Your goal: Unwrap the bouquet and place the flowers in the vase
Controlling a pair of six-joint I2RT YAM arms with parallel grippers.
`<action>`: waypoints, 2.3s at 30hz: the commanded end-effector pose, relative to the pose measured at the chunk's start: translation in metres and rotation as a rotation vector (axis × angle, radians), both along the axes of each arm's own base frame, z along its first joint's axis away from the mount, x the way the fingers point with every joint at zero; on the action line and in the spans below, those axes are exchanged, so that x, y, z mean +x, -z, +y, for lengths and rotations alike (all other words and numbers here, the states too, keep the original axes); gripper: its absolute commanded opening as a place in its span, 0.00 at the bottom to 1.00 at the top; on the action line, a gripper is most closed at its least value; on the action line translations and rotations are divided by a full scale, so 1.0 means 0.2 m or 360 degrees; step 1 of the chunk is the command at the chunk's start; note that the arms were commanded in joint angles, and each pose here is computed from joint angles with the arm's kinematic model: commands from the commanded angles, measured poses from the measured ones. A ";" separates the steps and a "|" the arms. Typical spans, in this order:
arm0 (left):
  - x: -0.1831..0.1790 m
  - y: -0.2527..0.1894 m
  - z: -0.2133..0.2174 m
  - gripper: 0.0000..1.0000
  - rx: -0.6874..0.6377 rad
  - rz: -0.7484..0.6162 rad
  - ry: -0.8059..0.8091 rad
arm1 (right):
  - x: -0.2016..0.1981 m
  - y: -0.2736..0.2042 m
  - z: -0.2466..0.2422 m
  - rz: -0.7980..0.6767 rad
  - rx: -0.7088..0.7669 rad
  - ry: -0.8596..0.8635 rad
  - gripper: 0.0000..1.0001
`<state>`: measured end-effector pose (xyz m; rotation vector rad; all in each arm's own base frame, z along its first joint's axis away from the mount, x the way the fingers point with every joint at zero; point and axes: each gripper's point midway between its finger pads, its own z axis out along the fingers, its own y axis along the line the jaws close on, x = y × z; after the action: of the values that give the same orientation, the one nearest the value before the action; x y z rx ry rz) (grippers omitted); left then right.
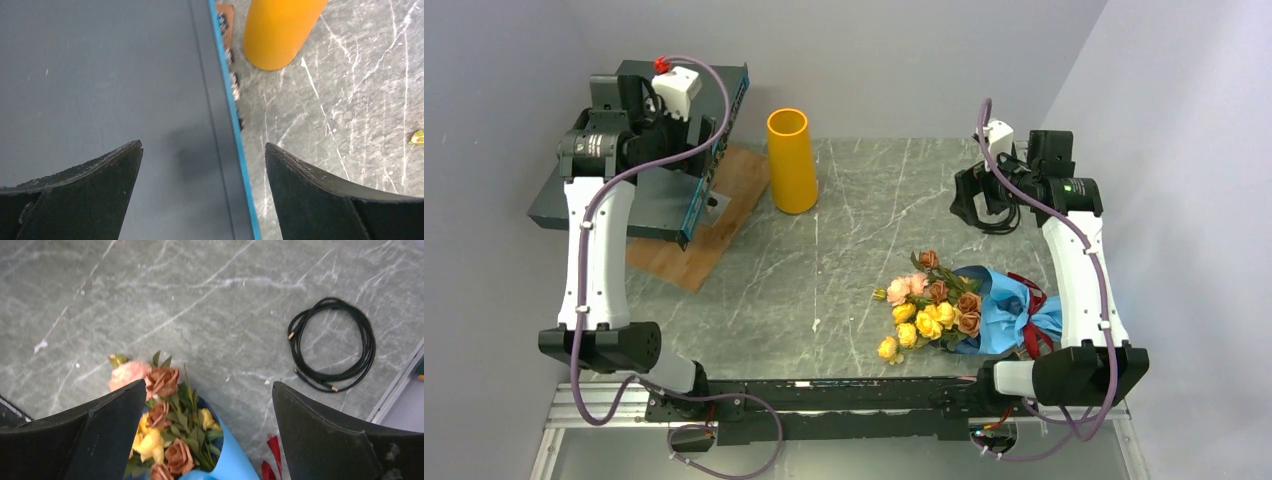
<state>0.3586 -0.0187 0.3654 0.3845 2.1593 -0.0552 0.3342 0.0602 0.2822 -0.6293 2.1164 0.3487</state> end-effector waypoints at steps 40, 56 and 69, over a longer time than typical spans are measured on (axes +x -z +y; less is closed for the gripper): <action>-0.79 0.63 -1.45 0.82 -0.0006 -0.0084 0.1993 | -0.39 1.03 -0.23 0.1165 -0.0503 -0.0919 0.31; -0.76 0.84 -1.53 0.75 0.0015 -0.0040 0.2053 | 0.25 0.95 0.16 0.0944 0.0223 -0.0167 0.00; -0.61 0.99 -1.81 0.75 -0.0032 -0.0035 0.1946 | 0.40 0.61 -0.04 0.0871 0.0500 -0.0029 0.96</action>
<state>0.2212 -0.3516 0.1529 1.6816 1.6539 -0.7195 0.4165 0.0939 0.1069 -0.4702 2.5780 0.9274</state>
